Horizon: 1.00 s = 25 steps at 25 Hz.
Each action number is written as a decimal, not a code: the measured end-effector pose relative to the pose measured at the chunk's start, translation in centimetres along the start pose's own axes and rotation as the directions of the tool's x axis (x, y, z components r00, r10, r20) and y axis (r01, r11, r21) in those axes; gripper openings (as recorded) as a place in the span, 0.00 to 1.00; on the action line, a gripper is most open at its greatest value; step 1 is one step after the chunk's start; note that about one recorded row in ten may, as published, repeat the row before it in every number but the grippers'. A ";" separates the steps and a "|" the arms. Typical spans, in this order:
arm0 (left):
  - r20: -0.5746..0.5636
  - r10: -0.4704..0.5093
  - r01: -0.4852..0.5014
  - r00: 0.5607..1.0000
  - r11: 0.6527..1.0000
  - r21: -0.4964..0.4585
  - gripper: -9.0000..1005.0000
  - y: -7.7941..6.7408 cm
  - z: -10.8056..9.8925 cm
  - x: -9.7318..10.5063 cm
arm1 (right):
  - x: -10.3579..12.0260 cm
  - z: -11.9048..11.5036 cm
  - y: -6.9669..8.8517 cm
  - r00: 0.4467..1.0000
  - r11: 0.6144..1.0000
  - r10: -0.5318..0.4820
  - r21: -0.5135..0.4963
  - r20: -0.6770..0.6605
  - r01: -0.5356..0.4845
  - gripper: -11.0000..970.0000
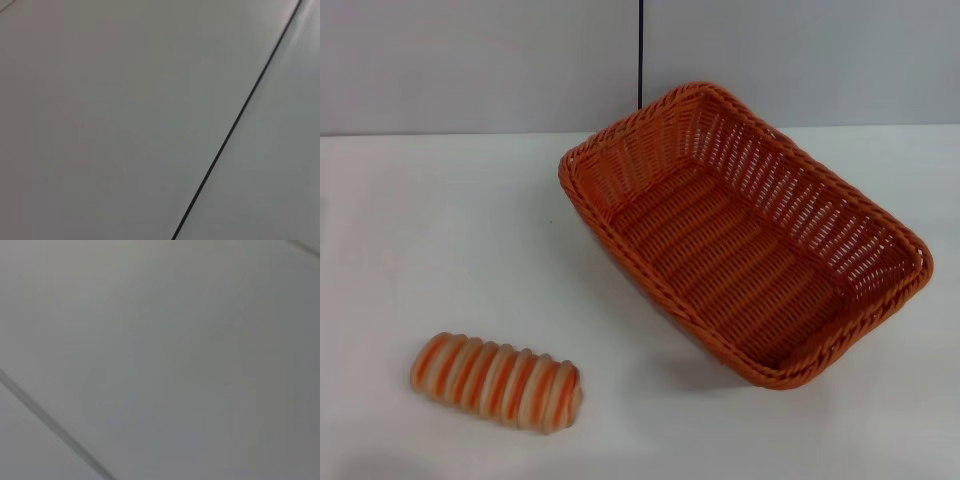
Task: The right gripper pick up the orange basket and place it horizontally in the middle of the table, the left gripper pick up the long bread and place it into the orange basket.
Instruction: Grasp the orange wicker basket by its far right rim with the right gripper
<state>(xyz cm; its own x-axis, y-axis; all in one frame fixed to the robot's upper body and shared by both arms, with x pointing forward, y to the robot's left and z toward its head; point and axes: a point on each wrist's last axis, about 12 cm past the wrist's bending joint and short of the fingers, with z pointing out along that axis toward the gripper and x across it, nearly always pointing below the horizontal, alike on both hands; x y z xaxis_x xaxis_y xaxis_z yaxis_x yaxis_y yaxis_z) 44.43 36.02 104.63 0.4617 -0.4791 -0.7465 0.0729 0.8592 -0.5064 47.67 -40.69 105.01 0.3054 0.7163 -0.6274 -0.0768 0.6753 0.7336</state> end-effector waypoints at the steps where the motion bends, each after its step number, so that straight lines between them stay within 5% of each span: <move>1: -0.004 -0.006 0.006 1.000 1.000 -0.002 0.83 0.0 0.0 0.1 | -0.5 0.5 0.2 1.000 0.999 -0.023 -0.032 -0.017 0.023 0.49; 8: -0.021 -0.016 0.016 1.000 1.000 0.011 0.83 -0.3 0.0 0.3 | -4.7 2.2 1.6 0.979 0.957 -0.166 -0.260 -0.120 0.130 0.49; 15: -0.090 0.006 0.006 0.996 0.991 0.134 0.83 -1.0 0.6 0.7 | -10.1 3.2 3.1 0.942 0.886 -0.231 -0.453 -0.245 0.099 0.48; 18: -0.118 0.016 0.006 0.993 0.982 0.189 0.83 -1.4 0.7 0.9 | -11.8 5.0 5.0 0.890 0.825 -0.287 -0.563 -0.354 0.042 0.48; 24: -0.149 0.024 0.019 0.989 0.959 0.284 0.83 -2.2 0.6 0.9 | -12.9 9.2 9.6 0.770 0.771 -0.329 -0.626 -0.547 -0.115 0.48; 25: -0.162 0.032 0.022 0.986 0.947 0.320 0.83 -2.4 0.5 0.9 | -12.6 10.7 11.5 0.699 0.761 -0.373 -0.632 -0.610 -0.146 0.48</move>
<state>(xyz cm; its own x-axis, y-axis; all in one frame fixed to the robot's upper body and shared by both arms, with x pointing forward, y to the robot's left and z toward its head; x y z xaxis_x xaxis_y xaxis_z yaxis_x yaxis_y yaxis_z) 45.15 33.58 105.42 0.3143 -0.4744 -0.8223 0.3623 0.8606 -0.3580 53.07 -43.89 124.15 -0.3369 0.3565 -0.8714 -0.7028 0.5207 0.4847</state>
